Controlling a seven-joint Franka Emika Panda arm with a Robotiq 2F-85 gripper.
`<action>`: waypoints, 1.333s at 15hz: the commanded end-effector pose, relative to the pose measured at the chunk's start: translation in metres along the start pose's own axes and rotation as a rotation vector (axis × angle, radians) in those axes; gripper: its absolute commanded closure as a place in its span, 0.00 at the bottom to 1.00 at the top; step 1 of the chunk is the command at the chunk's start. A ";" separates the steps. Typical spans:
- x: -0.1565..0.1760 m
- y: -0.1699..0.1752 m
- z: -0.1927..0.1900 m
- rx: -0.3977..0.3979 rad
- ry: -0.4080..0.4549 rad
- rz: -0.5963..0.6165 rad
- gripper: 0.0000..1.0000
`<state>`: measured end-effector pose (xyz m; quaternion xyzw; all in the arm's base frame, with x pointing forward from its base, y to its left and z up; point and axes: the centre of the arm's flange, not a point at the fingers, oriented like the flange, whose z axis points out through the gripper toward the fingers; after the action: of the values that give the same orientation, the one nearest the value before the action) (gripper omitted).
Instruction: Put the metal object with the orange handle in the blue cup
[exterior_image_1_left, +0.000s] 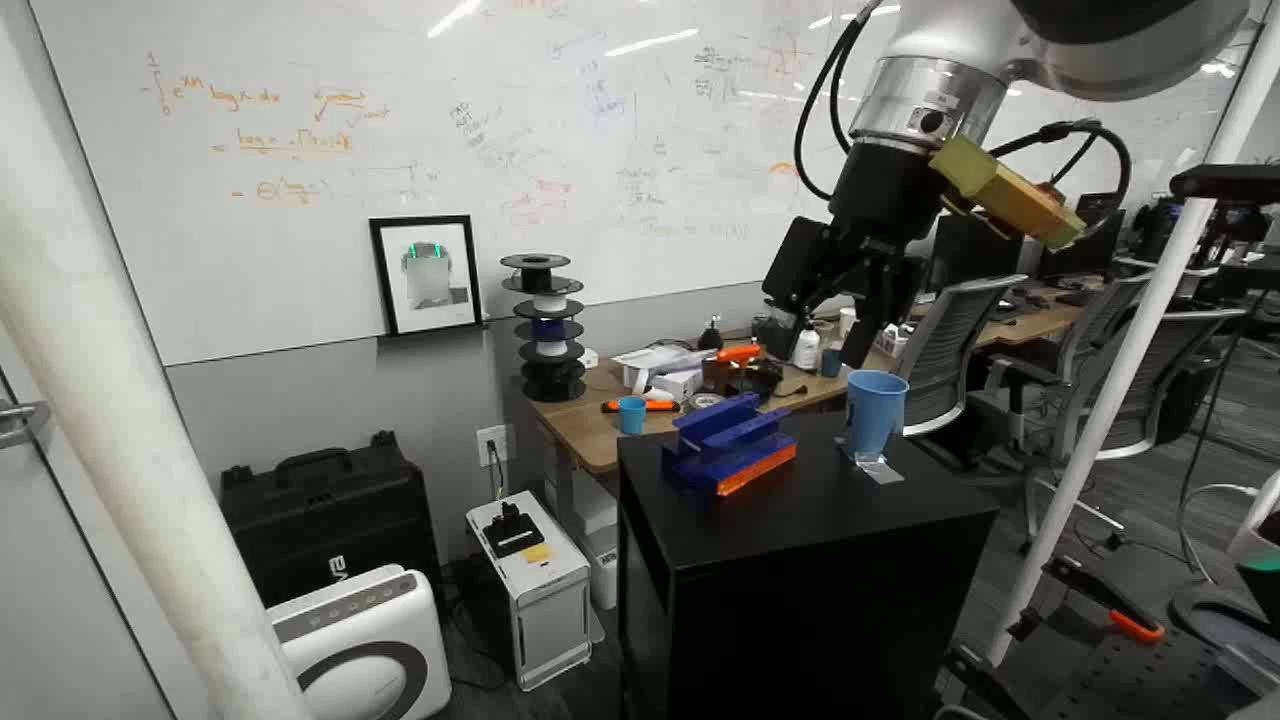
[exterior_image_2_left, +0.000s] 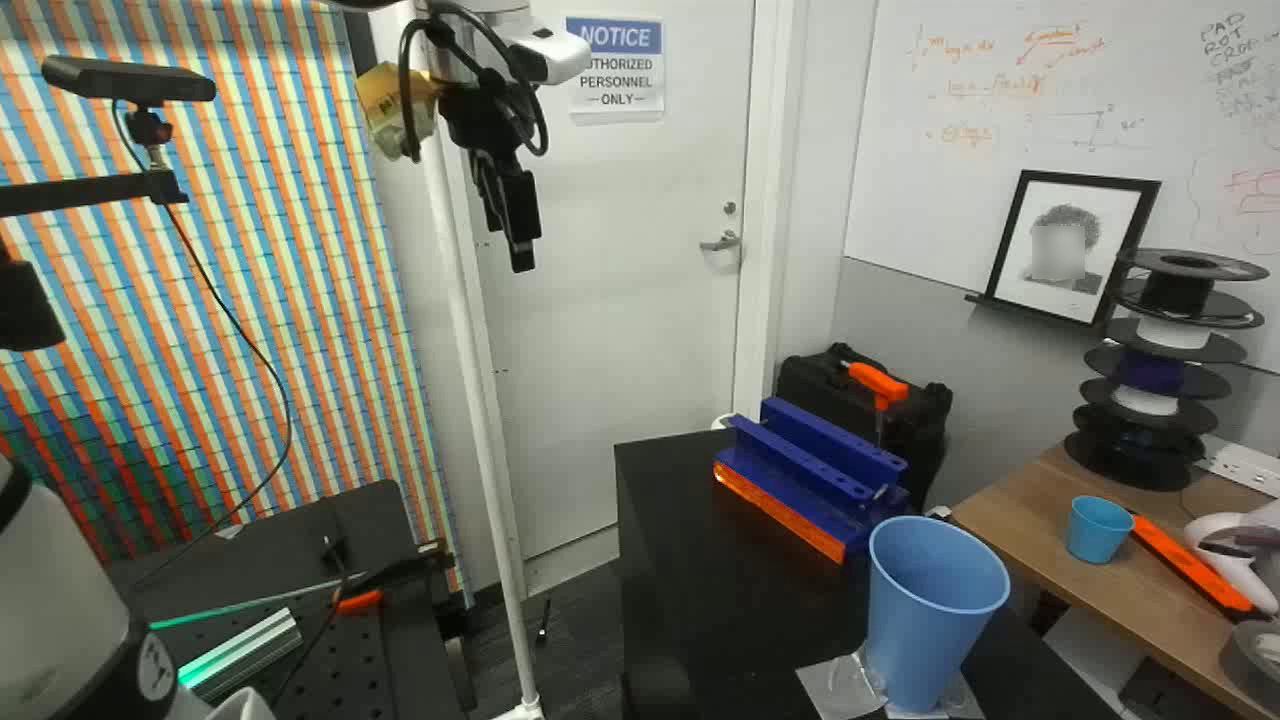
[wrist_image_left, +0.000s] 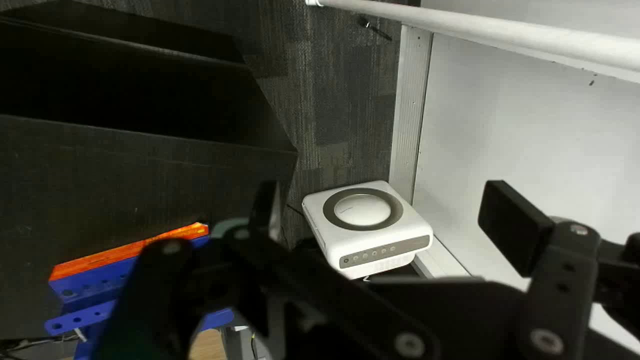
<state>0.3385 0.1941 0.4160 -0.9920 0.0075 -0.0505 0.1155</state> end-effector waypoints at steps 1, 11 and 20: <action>0.001 -0.001 -0.001 0.002 0.003 -0.001 0.00; 0.043 0.024 -0.027 -0.099 -0.131 -0.292 0.00; 0.206 0.160 -0.044 -0.145 -0.108 -0.458 0.00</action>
<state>0.4663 0.0368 0.4453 -0.9760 -0.2125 -0.0166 0.0438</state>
